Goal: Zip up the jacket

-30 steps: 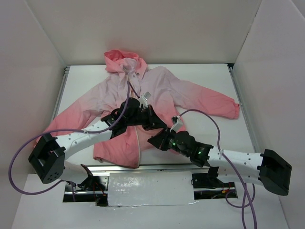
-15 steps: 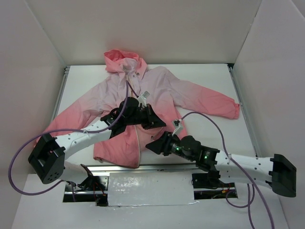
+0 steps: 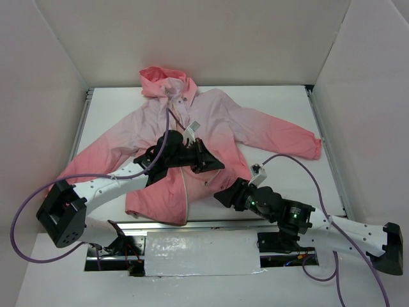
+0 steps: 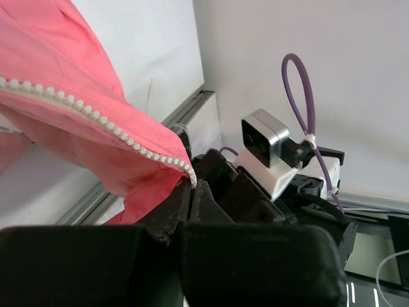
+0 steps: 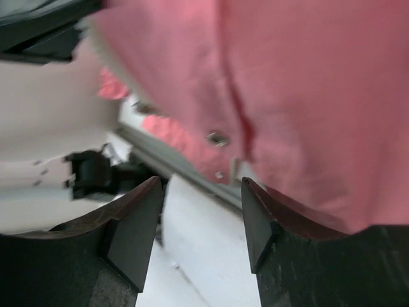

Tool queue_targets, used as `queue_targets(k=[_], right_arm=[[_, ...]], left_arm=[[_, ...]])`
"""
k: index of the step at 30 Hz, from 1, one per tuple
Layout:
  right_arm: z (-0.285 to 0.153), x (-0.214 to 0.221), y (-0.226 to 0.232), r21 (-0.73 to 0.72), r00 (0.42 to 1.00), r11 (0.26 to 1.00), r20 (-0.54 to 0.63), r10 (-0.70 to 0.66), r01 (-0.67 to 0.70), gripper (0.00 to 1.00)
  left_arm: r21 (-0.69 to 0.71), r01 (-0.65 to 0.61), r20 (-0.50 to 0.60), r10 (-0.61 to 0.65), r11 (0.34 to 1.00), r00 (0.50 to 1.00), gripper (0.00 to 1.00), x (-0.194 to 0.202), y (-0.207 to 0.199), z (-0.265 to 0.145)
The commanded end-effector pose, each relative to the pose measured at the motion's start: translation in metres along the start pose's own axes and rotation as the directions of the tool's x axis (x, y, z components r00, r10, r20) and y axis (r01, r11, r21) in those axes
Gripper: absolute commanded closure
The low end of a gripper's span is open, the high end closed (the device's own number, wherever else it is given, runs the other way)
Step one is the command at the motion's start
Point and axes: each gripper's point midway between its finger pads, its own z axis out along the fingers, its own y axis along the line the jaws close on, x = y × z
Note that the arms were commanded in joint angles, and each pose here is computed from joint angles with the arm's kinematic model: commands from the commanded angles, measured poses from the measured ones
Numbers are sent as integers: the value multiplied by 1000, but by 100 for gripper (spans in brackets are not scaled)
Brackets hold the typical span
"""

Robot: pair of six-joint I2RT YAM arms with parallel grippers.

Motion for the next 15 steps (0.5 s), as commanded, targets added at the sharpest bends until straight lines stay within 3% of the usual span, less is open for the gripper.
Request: queue_targets(k=[1, 6, 15], right_arm=[[-2, -25, -12, 152, 994, 987, 87, -59, 45, 39], [-1, -44, -2, 161, 983, 984, 155, -101, 76, 33], [9, -61, 24, 30, 967, 993, 228, -118, 114, 35]], left_arm=[[146, -20, -9, 22, 989, 1000, 100, -2, -41, -9], [152, -13, -29, 18, 988, 999, 100, 1, -44, -11], [204, 20, -78, -4, 979, 997, 100, 14, -50, -12]])
